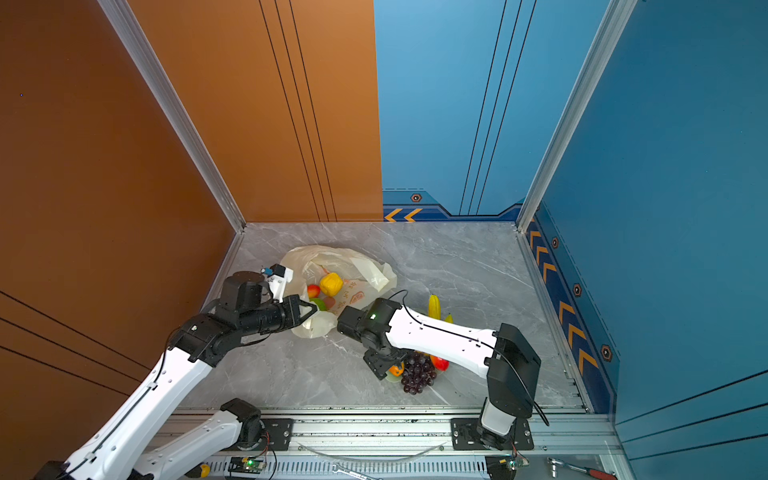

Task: Place the fruits into the plastic bag
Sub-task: 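Lower the right gripper onto the green-yellow papaya and close on it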

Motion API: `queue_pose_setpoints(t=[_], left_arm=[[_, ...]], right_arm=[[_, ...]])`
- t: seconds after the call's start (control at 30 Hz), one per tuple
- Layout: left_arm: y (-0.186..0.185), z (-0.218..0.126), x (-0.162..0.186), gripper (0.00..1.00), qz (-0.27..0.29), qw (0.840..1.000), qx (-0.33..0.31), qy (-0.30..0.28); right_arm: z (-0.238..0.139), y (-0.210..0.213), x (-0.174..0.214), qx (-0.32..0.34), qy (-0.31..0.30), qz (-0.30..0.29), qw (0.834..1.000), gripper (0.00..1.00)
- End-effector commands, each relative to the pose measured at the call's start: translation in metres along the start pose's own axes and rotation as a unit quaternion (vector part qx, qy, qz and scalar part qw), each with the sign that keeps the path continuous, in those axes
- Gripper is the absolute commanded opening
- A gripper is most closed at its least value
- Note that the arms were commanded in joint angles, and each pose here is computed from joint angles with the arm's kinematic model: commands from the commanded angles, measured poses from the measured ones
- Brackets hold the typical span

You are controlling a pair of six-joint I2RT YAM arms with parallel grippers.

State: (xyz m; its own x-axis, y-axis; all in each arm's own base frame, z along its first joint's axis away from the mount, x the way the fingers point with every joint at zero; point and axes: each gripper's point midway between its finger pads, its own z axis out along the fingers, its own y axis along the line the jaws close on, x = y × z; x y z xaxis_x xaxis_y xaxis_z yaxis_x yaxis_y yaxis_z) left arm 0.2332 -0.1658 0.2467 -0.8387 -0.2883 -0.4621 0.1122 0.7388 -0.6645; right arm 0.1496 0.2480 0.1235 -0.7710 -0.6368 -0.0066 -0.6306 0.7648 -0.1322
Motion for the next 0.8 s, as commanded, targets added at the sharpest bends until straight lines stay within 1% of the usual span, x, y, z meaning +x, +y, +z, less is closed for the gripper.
queue_pose_setpoints(t=[0.0,0.03,0.3,0.33,0.43,0.57,0.67,0.77], left_arm=[[0.004,0.0,0.001,0.0,-0.003,1.0,-0.009,-0.003],[0.004,0.001,0.002,0.0,-0.003,1.0,-0.01,-0.002],[0.006,0.003,0.0,0.0,-0.003,1.0,-0.014,-0.001],[0.006,0.004,0.0,0.0,-0.003,1.0,-0.015,-0.001],[0.005,0.005,-0.002,0.0,-0.003,1.0,-0.015,0.0],[0.004,0.006,-0.004,0.0,-0.001,1.0,-0.015,0.0],[0.004,0.006,-0.004,0.0,-0.001,1.0,-0.015,0.0],[0.005,0.006,-0.004,0.0,-0.002,1.0,-0.016,0.0]], right_arm=[[0.014,-0.009,0.0,0.023,0.013,-0.003,1.0,0.72],[0.015,-0.01,0.0,0.024,0.014,-0.002,1.0,0.7],[0.032,-0.016,0.003,0.018,0.027,0.012,0.999,0.68],[0.033,-0.016,0.002,0.016,0.027,0.012,0.999,0.65],[0.037,-0.014,0.0,0.013,0.031,0.012,0.999,0.64],[0.044,-0.01,-0.001,0.007,0.036,0.011,0.999,0.59],[0.046,-0.009,-0.001,0.006,0.038,0.011,0.999,0.58],[0.047,-0.009,-0.002,0.004,0.038,0.011,0.999,0.52]])
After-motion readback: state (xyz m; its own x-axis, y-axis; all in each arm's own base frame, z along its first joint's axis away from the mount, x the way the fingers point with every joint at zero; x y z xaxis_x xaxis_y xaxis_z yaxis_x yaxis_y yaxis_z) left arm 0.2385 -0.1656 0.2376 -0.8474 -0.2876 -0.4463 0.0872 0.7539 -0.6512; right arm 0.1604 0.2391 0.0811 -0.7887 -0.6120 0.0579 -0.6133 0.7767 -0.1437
